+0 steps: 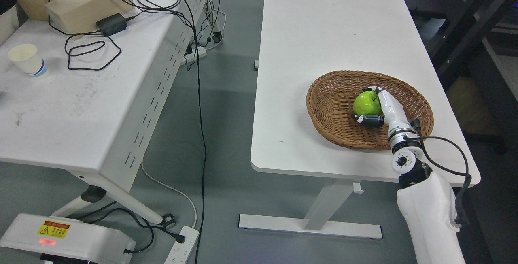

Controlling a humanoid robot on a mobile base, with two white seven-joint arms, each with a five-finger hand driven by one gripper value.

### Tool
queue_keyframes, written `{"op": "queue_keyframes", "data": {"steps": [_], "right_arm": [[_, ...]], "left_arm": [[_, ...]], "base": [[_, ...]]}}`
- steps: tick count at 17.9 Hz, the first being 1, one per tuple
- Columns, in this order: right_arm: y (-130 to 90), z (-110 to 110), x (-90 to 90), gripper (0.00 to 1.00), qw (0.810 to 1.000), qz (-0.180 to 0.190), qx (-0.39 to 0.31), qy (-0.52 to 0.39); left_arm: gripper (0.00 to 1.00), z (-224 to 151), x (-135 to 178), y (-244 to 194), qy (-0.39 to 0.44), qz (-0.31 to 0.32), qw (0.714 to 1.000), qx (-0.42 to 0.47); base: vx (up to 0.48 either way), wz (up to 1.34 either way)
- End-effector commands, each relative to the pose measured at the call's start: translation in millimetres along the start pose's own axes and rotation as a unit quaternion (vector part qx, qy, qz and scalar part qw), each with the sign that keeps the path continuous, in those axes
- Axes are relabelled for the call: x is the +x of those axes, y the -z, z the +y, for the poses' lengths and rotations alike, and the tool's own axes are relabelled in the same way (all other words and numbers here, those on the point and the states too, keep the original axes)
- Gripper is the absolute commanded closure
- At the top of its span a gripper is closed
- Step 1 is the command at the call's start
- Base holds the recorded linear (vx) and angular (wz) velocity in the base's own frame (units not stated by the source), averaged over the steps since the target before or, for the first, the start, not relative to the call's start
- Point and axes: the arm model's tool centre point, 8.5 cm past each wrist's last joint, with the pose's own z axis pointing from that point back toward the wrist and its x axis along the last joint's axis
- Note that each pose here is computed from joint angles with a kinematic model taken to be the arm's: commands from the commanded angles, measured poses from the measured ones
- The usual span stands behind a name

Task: Place green apple on left shelf middle layer
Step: 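Lift the green apple out of the basket with the right hand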

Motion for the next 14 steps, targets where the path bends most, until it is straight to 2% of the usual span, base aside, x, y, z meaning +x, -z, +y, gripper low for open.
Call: {"op": "queue_keyframes", "data": {"steps": [1,3,6,9,12,14], "right_arm": [[-4.8,-44.6,-3.9,0.98,0.995,-0.037,-0.055,0.076],[-6.7,-57.0,3.6,0.97,0.988,-0.067,-0.069,0.121],[-12.5,-79.4,-2.7,0.96,0.976,-0.079,-0.098,0.177],[-28.0,-99.0,0.3,0.96,0.960,-0.118,-0.133,0.217],[-34.4,-112.3,-4.8,0.97,0.956,-0.121,-0.151,0.219],[-35.4,-112.6,-7.0,0.97,0.954,-0.120,-0.152,0.229]], "left_arm": [[0.00,11.2,0.3,-1.7,0.000,0.000,1.000,0.009],[0.00,11.2,0.3,-1.7,0.000,0.000,1.000,0.009],[0.00,11.2,0.3,-1.7,0.000,0.000,1.000,0.009],[0.00,11.1,0.3,-1.7,0.000,0.000,1.000,0.008],[0.00,11.2,0.3,-1.7,0.000,0.000,1.000,0.009],[0.00,11.2,0.3,-1.7,0.000,0.000,1.000,0.009]], "base": [[0.000,0.00],[0.000,0.00],[0.000,0.00],[0.000,0.00],[0.000,0.00],[0.000,0.00]]}}
